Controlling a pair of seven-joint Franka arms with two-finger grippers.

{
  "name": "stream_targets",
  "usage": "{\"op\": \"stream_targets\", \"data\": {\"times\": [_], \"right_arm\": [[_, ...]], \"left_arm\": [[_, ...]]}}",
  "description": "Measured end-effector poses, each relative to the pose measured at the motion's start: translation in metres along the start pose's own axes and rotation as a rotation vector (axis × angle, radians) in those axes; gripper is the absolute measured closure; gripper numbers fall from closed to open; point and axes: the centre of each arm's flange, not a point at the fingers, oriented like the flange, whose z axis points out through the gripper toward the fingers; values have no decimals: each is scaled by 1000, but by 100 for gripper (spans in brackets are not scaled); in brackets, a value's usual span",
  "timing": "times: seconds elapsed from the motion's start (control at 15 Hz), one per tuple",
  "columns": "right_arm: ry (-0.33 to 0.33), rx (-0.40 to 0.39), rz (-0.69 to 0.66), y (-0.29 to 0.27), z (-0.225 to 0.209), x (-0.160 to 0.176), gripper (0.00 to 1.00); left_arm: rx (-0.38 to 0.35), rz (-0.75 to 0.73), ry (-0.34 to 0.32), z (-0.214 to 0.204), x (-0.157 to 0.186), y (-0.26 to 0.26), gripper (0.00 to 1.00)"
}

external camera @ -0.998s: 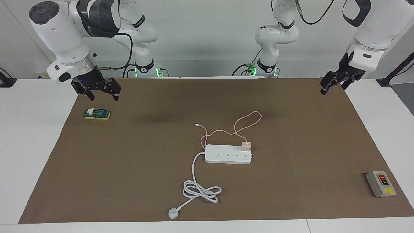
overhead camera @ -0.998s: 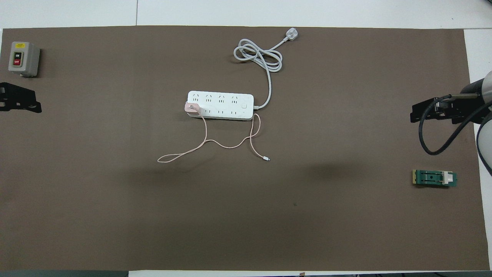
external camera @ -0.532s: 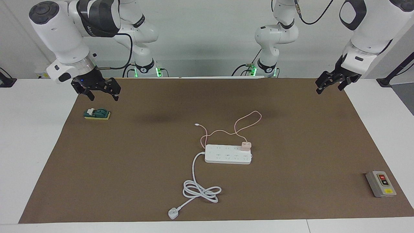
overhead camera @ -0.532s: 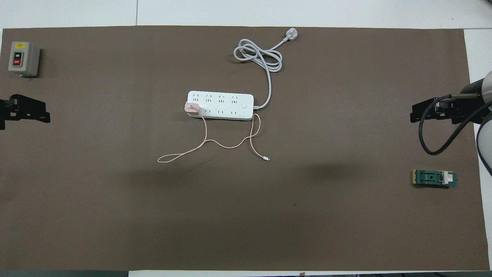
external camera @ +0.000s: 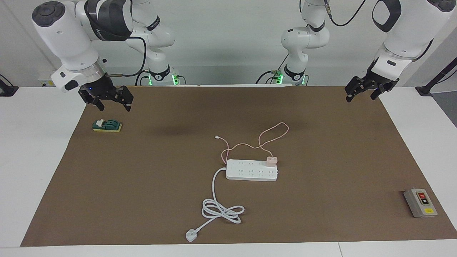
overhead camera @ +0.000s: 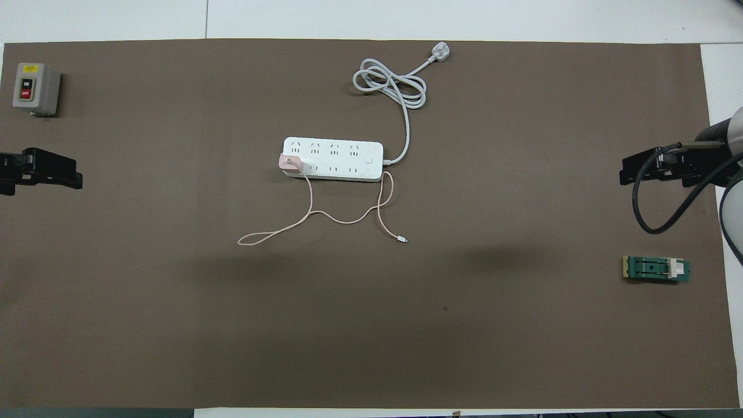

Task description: Plug charger into power strip

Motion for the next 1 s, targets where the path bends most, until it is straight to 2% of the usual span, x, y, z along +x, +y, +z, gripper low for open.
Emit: {"op": "stream_targets", "data": {"times": [0.4, 1.0], "right_arm": [[0, 0, 0, 0, 0, 0, 0], [0, 0, 0, 0, 0, 0, 0]], "left_arm": [[-17, 5, 0, 0, 0, 4, 0], [0, 18, -19, 2, -3, 7, 0]]}}
